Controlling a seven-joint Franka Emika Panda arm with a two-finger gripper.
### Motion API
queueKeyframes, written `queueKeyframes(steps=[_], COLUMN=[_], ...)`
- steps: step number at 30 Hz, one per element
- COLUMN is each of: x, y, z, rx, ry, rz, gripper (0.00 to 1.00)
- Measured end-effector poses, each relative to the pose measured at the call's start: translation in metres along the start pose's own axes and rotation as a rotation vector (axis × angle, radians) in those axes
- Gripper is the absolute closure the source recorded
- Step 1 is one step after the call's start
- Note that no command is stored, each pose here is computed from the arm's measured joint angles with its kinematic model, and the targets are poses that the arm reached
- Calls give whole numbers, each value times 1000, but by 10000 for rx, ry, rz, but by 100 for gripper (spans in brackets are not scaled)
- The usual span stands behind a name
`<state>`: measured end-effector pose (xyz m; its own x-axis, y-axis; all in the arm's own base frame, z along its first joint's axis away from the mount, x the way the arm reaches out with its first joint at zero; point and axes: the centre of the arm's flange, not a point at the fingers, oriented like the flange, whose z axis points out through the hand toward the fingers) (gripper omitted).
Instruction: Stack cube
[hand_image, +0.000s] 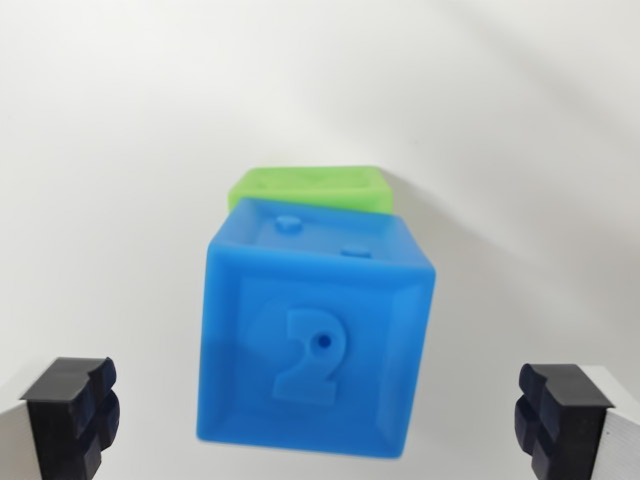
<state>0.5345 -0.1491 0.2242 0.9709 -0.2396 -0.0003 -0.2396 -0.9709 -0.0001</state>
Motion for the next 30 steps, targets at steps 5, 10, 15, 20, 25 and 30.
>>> queueKeyframes(steps=[5, 10, 15, 20, 25, 30], x=[0, -1, -1, -1, -1, -1], y=[0, 0, 0, 0, 0, 0], z=[-19, -39, -58, -81, -102, -126], rx=[2, 6, 14, 17, 17, 21], ry=[8, 9, 15, 11, 20, 29], rz=[-3, -3, 1, -4, -13, -18], gripper=[0, 0, 0, 0, 0, 0])
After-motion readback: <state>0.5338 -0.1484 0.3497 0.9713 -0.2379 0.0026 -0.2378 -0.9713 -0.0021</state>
